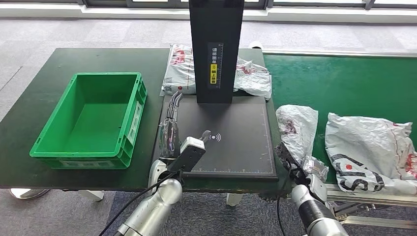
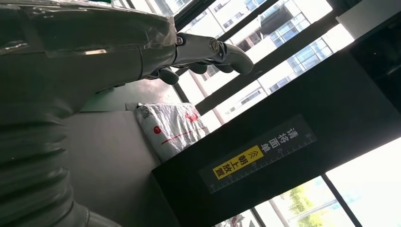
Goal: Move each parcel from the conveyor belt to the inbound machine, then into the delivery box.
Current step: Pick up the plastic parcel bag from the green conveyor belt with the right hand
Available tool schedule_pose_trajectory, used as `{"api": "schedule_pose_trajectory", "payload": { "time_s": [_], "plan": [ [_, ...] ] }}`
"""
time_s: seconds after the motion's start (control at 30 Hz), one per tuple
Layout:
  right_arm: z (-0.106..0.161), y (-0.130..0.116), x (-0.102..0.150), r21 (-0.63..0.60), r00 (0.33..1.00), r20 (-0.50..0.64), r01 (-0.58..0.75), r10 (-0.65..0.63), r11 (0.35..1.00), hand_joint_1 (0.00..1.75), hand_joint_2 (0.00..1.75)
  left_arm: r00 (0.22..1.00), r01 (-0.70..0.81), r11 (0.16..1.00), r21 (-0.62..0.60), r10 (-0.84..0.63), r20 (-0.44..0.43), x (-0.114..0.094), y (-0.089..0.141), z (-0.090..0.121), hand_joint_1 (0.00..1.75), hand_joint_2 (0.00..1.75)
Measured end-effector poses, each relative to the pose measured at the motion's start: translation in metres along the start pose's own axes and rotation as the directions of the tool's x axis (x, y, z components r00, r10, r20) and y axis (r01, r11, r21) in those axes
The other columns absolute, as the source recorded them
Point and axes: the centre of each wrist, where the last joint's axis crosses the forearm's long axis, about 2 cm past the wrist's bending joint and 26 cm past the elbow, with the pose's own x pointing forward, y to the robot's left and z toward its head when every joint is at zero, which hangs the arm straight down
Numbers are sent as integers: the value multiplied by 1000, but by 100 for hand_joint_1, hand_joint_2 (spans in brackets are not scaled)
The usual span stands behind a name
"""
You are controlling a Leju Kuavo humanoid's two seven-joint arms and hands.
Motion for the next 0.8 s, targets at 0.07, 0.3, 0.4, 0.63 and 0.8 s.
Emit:
{"api": "schedule_pose_trajectory", "payload": {
  "time_s": [0.07, 0.3, 0.4, 0.63, 0.8],
  "plan": [
    [0, 0, 0, -10, 1000, 3, -6, 6, 1000, 175, 175, 1000, 3, 1000, -1, -3, 2, 0, 0, 0, 0, 175],
    [0, -1, 1, -48, 1000, 11, -16, 16, 999, 175, 175, 1000, 9, 1000, -1, -9, 9, 1, 1, -1, 0, 175],
    [0, -1, 0, -72, 1000, 14, -22, 23, 997, 175, 175, 1000, 10, 1000, 0, -10, 11, 1, 1, -1, 0, 175],
    [3, -6, 2, -315, 991, 123, -16, 58, 949, 175, 175, 1000, 19, 1000, 0, -19, 25, 1, 1, 0, 0, 175],
    [3, -37, 13, -516, 898, 440, 248, 5, 820, 175, 175, 998, 27, 1000, 13, -28, 57, -3, 5, 1, 0, 175]
  ]
}}
